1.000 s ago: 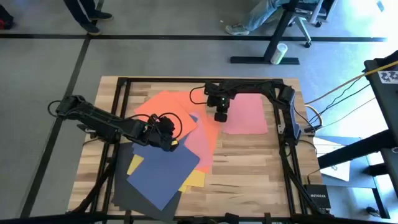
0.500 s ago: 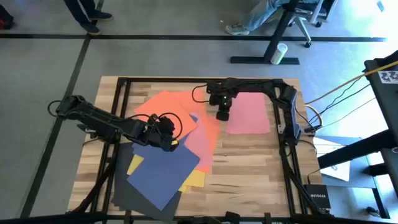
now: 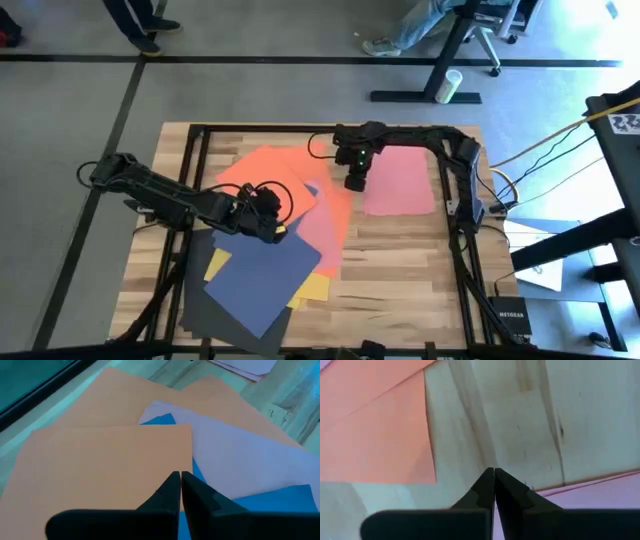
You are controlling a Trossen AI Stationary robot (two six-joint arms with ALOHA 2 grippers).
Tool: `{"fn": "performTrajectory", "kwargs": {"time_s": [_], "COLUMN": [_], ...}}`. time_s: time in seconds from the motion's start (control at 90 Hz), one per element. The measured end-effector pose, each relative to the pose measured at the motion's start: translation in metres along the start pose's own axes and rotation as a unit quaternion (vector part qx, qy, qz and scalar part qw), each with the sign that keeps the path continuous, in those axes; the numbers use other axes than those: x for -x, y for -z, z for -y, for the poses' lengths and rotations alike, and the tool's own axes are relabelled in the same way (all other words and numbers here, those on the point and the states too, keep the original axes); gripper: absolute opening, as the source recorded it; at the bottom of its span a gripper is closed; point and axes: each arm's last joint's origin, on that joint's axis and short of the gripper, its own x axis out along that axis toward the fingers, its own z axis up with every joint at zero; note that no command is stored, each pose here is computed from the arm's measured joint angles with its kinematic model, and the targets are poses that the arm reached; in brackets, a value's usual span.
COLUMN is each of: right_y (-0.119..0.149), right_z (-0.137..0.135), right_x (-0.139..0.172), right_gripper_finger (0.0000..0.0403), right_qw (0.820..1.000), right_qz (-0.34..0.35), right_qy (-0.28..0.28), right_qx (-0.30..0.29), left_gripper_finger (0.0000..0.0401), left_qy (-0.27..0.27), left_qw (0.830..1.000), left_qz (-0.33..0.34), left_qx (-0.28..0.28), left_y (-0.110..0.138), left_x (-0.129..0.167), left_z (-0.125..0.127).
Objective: Organize paper
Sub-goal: Stack the pink paper on top of the pink paper
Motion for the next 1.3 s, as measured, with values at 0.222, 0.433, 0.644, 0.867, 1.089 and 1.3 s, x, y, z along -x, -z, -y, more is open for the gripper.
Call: {"fn": "performTrajectory", "kwargs": {"time_s": [0.222,0.433,0.644,0.867,1.089,1.3], "right_y": [-0.001,0.019,0.053,0.086,0.114,0.13], "right_z": [0.0,-0.008,-0.018,-0.026,-0.032,-0.038], "right_x": [0.001,0.008,0.024,0.027,0.014,0.0], "right_gripper_finger": [0.0,0.0,0.0,0.0,0.0,0.0], "right_qw": [1.0,0.994,0.982,0.969,0.963,0.964], "right_qz": [0.025,0.099,0.182,0.246,0.264,0.261], "right_qy": [0.005,0.007,0.024,0.027,0.0,-0.028], "right_qx": [0.01,0.038,0.031,-0.005,-0.046,-0.052], "left_gripper_finger": [0.0,0.0,0.0,0.0,0.0,0.0], "left_qy": [0.0,0.003,0.05,0.087,0.101,0.115], "left_qw": [1.0,1.0,0.998,0.99,0.984,0.981], "left_qz": [0.0,0.003,0.02,0.069,0.089,0.096], "left_qx": [0.004,-0.01,-0.038,-0.088,-0.118,-0.122], "left_y": [0.0,-0.001,-0.01,-0.022,-0.026,-0.031], "left_x": [0.0,0.0,-0.002,-0.002,-0.001,-0.002], "left_z": [0.0,0.001,0.007,0.013,0.017,0.016]}}
